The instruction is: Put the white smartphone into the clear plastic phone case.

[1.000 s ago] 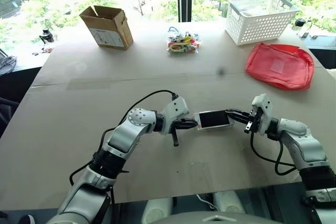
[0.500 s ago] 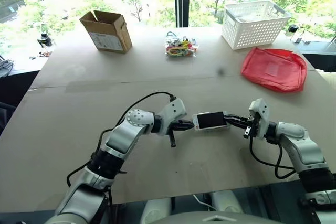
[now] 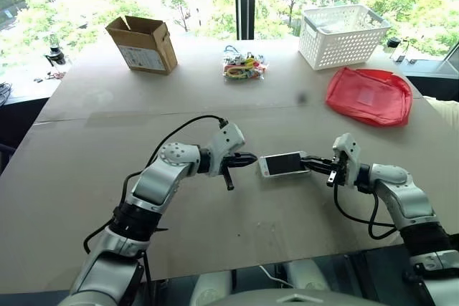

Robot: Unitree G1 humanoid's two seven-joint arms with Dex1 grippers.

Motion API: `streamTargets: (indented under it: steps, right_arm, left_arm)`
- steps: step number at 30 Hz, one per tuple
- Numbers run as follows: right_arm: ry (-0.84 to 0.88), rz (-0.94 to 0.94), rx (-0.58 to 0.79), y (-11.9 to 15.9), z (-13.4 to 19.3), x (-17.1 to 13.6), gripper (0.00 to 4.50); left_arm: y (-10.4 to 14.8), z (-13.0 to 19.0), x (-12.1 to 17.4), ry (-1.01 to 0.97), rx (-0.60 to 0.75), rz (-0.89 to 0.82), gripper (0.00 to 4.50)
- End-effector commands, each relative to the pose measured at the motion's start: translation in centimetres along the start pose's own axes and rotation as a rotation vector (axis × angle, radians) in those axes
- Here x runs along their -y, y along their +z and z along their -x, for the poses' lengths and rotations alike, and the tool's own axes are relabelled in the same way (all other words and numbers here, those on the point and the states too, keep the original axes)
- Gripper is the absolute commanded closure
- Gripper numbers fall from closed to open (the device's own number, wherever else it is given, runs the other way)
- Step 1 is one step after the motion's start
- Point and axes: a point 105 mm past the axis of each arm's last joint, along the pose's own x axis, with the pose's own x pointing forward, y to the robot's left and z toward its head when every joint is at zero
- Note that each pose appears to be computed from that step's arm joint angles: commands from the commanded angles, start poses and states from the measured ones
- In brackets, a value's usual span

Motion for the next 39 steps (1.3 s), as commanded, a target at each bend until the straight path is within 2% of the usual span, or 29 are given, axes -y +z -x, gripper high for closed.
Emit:
streamTargets:
  steps: [1, 18, 24, 26, 30, 34, 39]
  right_arm:
    - [0.049, -0.219, -0.409, -11.0, 0.2, -3.3, 4.47]
    - [0.087, -0.064, -0.589, -14.0, 2.2, -3.5, 4.47]
    - [0.098, -0.018, -0.611, -14.4, 2.5, -3.5, 4.47]
    - [0.094, -0.026, -0.588, -14.2, 2.3, -3.4, 4.47]
    - [0.067, -0.041, -0.459, -11.9, 1.2, -2.9, 4.47]
    - [0.073, -0.023, -0.262, -7.9, 0.3, -2.6, 4.47]
    - [0.062, 0.011, -0.045, -2.8, 0.9, -1.9, 4.47]
  left_arm:
    - [1.3, 0.3, 0.2, -0.001, 0.030, -0.045, 4.50]
    - [1.4, -0.3, 1.0, -0.024, 0.033, -0.040, 4.50]
    - [1.3, -0.6, 1.4, -0.035, 0.035, -0.026, 4.50]
    - [1.2, -0.6, 1.5, -0.040, 0.034, -0.023, 4.50]
    - [1.2, -0.7, 1.5, -0.046, 0.032, -0.023, 4.50]
    - [1.1, -0.6, 1.4, -0.041, 0.032, -0.024, 4.50]
    - [1.4, -0.3, 1.7, -0.042, 0.077, 0.014, 4.50]
